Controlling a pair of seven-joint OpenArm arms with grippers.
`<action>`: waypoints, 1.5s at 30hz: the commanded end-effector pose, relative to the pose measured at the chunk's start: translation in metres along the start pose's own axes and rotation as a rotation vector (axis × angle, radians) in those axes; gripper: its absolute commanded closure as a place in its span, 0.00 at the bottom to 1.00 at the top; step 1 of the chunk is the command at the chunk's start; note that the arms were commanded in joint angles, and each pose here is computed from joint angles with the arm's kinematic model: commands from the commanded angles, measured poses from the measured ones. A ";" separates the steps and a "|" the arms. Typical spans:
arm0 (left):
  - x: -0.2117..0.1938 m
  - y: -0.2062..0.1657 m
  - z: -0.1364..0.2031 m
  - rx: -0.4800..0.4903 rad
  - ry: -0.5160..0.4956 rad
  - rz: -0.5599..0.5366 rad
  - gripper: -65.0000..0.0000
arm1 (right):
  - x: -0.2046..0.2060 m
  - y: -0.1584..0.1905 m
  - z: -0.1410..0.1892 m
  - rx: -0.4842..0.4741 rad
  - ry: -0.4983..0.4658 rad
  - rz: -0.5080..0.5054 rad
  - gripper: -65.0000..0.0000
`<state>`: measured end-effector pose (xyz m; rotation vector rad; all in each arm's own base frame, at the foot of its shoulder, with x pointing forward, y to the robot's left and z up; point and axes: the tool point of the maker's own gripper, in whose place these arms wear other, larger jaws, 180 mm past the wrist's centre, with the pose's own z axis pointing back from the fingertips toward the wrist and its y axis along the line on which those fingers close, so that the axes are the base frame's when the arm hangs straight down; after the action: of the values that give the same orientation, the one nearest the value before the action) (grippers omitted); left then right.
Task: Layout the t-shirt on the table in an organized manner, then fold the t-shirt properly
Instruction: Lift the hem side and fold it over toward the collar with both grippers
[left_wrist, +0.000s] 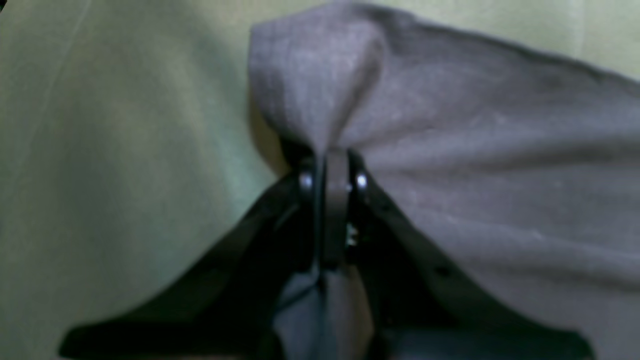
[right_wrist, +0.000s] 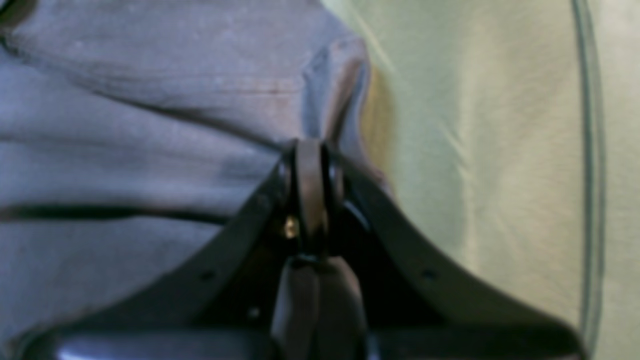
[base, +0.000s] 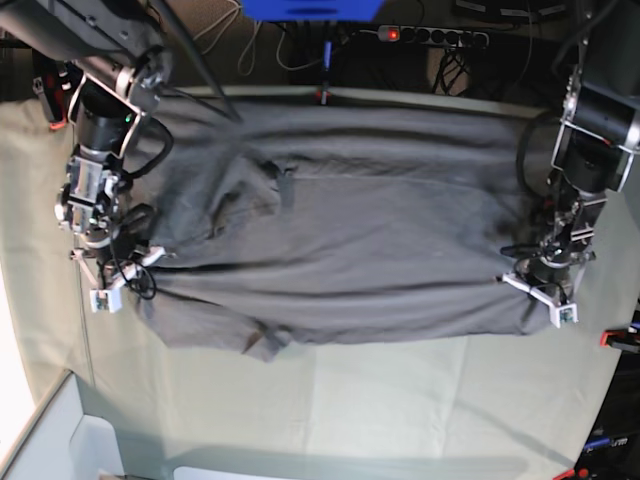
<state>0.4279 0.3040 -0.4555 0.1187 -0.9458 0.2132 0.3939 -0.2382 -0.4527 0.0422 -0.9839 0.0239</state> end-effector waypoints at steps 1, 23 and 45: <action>0.028 0.000 0.000 -0.007 -0.075 0.009 1.00 | 0.027 -0.005 0.001 -0.003 -0.082 -0.011 1.00; 0.033 0.016 0.048 -0.043 -0.227 0.164 1.00 | 0.057 0.010 0.081 0.028 -0.311 0.024 1.00; 0.043 0.023 0.057 -0.046 -0.198 0.226 1.00 | 0.049 -0.002 0.011 0.097 -0.078 0.040 0.46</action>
<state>0.3922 0.3123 -0.4060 -0.0247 -1.1029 0.3989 0.3971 -0.2355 -0.4280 0.1137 -0.9892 0.1009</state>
